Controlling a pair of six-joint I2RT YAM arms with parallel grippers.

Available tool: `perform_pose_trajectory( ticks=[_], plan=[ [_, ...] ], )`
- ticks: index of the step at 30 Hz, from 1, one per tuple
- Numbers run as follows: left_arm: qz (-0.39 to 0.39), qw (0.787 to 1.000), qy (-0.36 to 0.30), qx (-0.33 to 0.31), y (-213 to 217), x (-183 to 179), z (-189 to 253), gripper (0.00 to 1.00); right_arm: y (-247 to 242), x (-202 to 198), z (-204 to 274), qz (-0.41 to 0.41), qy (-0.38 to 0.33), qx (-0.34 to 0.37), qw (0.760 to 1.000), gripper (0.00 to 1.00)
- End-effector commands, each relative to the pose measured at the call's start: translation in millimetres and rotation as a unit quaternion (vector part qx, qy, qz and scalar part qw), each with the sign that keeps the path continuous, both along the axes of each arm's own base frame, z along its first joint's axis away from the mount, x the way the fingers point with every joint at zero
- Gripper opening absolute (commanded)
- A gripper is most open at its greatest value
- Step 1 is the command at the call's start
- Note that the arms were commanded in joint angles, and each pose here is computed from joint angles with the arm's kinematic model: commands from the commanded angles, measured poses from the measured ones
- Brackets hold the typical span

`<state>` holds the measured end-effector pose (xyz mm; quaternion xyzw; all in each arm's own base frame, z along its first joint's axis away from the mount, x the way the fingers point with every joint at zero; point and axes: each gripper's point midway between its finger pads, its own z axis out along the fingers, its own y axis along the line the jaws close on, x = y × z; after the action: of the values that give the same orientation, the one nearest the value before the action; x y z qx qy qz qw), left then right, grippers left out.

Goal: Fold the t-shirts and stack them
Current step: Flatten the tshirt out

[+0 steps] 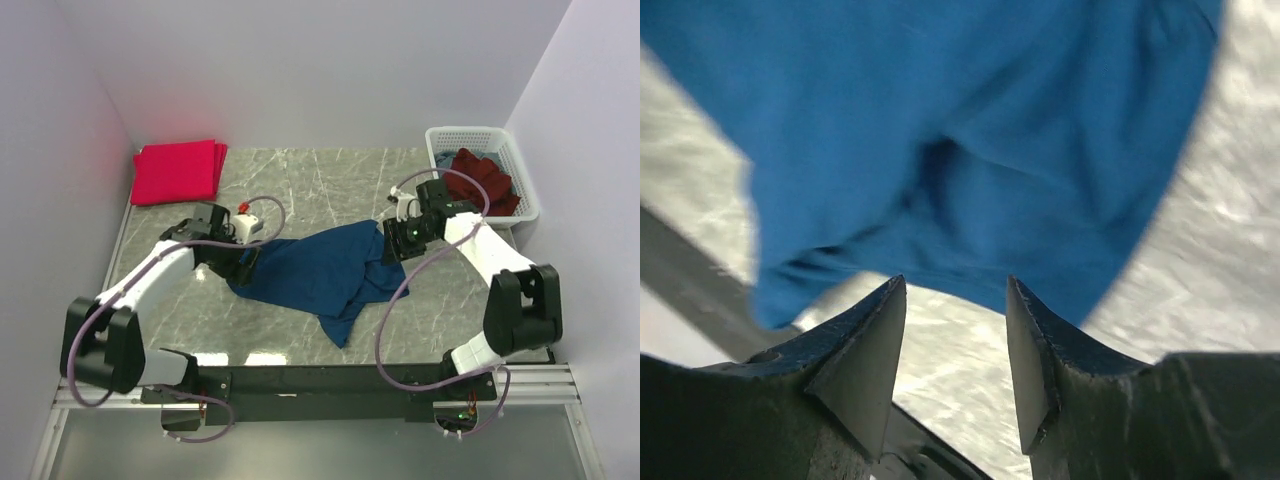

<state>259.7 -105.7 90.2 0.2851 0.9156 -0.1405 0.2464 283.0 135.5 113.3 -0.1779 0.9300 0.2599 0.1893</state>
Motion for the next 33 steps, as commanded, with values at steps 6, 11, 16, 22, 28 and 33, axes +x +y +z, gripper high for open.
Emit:
perform_pose_trajectory(
  ticks=[6,11,16,22,28,33],
  plan=[
    [0.033,0.995,0.009,0.089,5.3,28.1,-44.3,0.66,-39.9,5.6,-59.9,-0.036,0.042,-0.124,0.991,0.53],
    [0.045,0.992,0.022,0.119,12.0,40.2,-59.3,0.37,-42.6,3.3,-76.7,-0.041,0.071,-0.134,0.988,0.58],
    [0.096,0.987,0.000,0.129,39.6,91.7,-47.7,0.01,-42.6,5.5,-95.8,-0.041,0.111,-0.142,0.983,0.59],
    [0.204,0.974,-0.035,0.089,93.8,172.4,-9.6,0.01,-35.9,12.7,-105.7,-0.039,0.138,-0.128,0.981,0.50],
    [0.275,0.956,-0.083,0.053,131.5,213.0,23.3,0.03,-31.7,29.8,-85.5,-0.038,0.129,-0.089,0.987,0.00],
    [0.204,0.974,-0.095,-0.039,95.1,197.2,63.1,0.59,-27.6,41.4,-44.0,-0.026,0.074,-0.067,0.995,0.00]
  ],
)
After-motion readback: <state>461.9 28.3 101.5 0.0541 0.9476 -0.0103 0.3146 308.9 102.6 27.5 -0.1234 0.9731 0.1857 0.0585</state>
